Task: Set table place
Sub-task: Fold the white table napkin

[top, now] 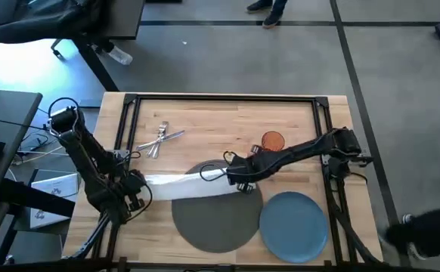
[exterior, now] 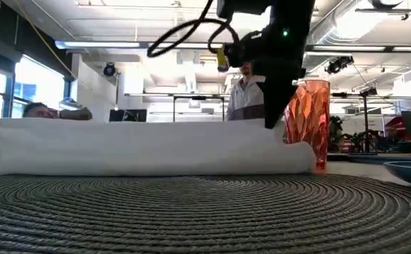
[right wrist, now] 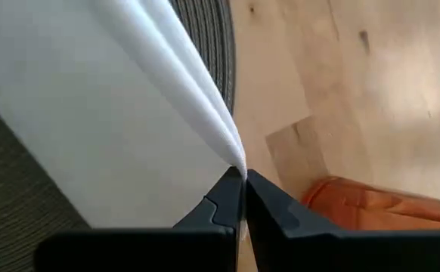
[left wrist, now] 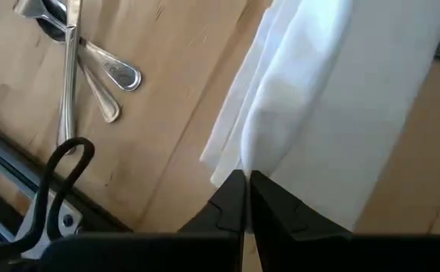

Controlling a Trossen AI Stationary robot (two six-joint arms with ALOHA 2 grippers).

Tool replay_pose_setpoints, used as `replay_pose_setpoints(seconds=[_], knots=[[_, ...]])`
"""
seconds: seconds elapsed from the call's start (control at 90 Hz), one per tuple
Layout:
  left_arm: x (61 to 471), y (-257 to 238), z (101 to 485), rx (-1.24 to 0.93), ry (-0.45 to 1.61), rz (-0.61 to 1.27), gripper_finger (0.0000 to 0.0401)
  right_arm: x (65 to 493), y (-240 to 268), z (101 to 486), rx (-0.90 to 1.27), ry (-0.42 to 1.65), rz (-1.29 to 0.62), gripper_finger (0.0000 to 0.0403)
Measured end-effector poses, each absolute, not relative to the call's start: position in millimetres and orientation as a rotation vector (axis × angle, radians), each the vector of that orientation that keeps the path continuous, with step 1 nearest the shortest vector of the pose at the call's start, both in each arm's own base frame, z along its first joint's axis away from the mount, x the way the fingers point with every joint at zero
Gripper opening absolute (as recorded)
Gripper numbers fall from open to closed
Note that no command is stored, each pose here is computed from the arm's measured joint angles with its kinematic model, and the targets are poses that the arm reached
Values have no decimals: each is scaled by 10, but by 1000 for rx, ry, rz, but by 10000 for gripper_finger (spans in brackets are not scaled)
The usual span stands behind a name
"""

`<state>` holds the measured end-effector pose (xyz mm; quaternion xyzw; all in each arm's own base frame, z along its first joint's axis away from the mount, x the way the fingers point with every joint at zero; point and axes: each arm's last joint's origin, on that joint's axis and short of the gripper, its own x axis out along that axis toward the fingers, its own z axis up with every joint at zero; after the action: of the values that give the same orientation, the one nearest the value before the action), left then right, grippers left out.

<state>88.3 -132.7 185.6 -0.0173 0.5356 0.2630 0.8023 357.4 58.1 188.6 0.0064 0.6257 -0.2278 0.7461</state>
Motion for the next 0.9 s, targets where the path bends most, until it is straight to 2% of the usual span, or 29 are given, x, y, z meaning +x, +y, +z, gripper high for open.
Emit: replay_pose_setpoints(seconds=[0.267, 0.644, 0.778, 0.9], knots=[[891, -1322, 1856, -41, 1150, 568, 0, 3587, 549, 1653, -22, 1442, -586, 0], [927, -1296, 1856, -56, 1155, 592, 4, 3595, 507, 1650, -44, 1438, -598, 1], [947, -1281, 1855, -61, 1165, 602, 27, 3600, 469, 1649, -32, 1442, -604, 6], [955, -1277, 1864, -60, 1176, 604, 66, 3598, 451, 1649, -29, 1447, -607, 42]])
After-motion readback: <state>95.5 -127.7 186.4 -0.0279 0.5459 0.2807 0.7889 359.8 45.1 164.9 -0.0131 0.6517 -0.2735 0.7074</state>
